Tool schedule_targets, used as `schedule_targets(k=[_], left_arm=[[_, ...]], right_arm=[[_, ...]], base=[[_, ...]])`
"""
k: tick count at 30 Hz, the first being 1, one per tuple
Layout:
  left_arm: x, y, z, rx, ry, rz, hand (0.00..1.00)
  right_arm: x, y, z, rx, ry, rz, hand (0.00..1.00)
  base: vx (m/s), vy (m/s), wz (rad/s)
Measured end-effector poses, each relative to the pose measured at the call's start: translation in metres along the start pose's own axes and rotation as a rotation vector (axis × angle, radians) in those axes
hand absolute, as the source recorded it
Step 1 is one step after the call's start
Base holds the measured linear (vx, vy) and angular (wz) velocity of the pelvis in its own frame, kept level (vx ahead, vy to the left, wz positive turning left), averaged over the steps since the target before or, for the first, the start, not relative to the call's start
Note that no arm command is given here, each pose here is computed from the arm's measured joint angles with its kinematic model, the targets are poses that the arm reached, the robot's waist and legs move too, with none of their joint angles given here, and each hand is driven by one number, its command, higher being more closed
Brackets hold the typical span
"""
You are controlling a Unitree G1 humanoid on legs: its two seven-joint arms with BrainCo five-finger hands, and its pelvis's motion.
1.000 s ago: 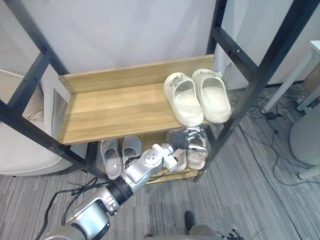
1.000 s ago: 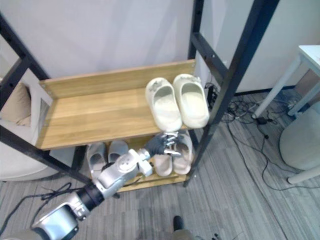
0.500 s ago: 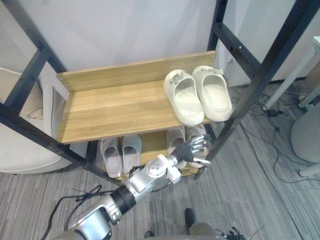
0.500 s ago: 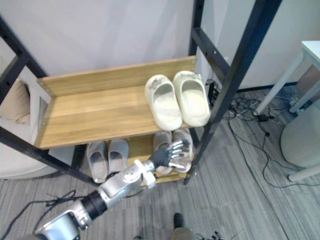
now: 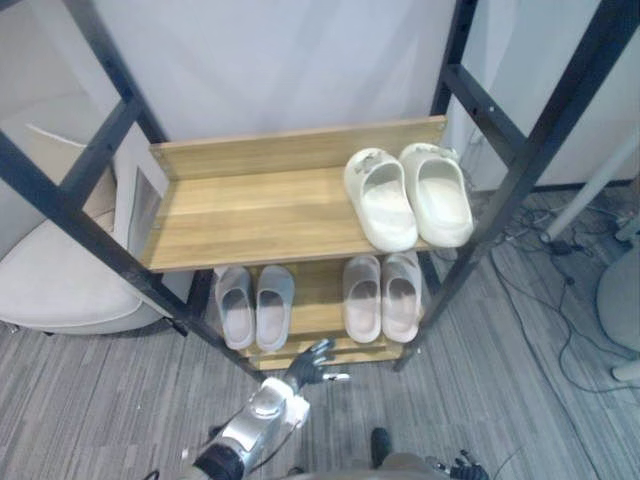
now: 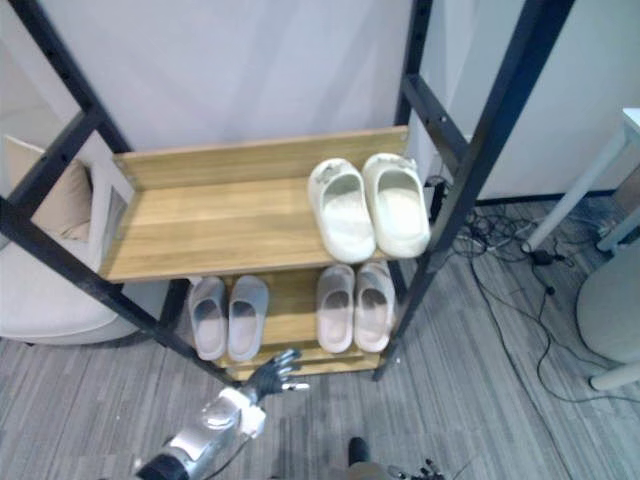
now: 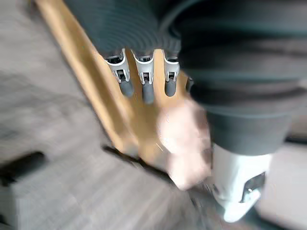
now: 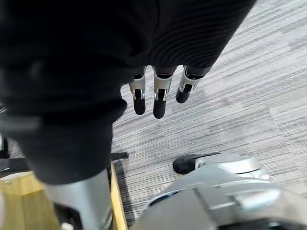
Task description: Organize the slippers on the shoe rack
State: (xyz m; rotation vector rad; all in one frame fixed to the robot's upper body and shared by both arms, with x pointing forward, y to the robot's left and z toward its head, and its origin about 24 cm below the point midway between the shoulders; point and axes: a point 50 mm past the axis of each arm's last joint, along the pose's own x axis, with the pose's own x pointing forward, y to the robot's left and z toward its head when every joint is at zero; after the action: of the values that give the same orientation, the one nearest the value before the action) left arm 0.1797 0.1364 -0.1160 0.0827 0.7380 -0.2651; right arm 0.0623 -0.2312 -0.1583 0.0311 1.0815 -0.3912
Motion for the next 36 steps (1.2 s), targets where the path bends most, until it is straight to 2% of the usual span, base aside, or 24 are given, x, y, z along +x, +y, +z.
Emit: schedule_targets(k=[1, 3, 9, 16, 24, 31, 36], left_arm=[[-0.004, 0.015, -0.019, -0.017, 0.08, 0.086, 0.0], [-0.01, 0.028, -0.037, -0.018, 0.155, 0.158, 0.0], [-0.033, 0.048, -0.08, -0.032, 0.341, 0.307, 0.0], [-0.038, 0.048, -0.089, -0.06, 0.373, 0.351, 0.0], [-0.03, 0.033, -0.084, -0.108, 0.348, 0.344, 0.0], [-0.026, 0.028, -0.08, -0.112, 0.336, 0.329, 0.0], [-0.023, 0.035, -0.073, -0.074, 0.316, 0.326, 0.0]], right_arm=[[0.001, 0.001, 0.001, 0.001, -0.001, -0.005, 0.0], [0.001, 0.0, -0.001, 0.0, 0.012, -0.015, 0.0], [0.003, 0.0, 0.002, -0.027, 0.014, -0.024, 0.0], [0.005, 0.003, 0.005, -0.051, 0.018, -0.019, 0.0], [0.007, 0.004, 0.01, -0.069, 0.014, -0.018, 0.0], [0.007, -0.008, 0.008, -0.005, 0.026, -0.077, 0.0], [0.011, 0.018, 0.029, -0.004, -0.034, -0.015, 0.0]], base=[[0.0, -0.008, 0.08], [0.0, -0.003, 0.09], [0.01, 0.009, 0.05], [-0.01, 0.005, 0.2], [-0.05, -0.013, 0.59], [0.02, 0.038, 0.95], [0.14, 0.104, 0.65]])
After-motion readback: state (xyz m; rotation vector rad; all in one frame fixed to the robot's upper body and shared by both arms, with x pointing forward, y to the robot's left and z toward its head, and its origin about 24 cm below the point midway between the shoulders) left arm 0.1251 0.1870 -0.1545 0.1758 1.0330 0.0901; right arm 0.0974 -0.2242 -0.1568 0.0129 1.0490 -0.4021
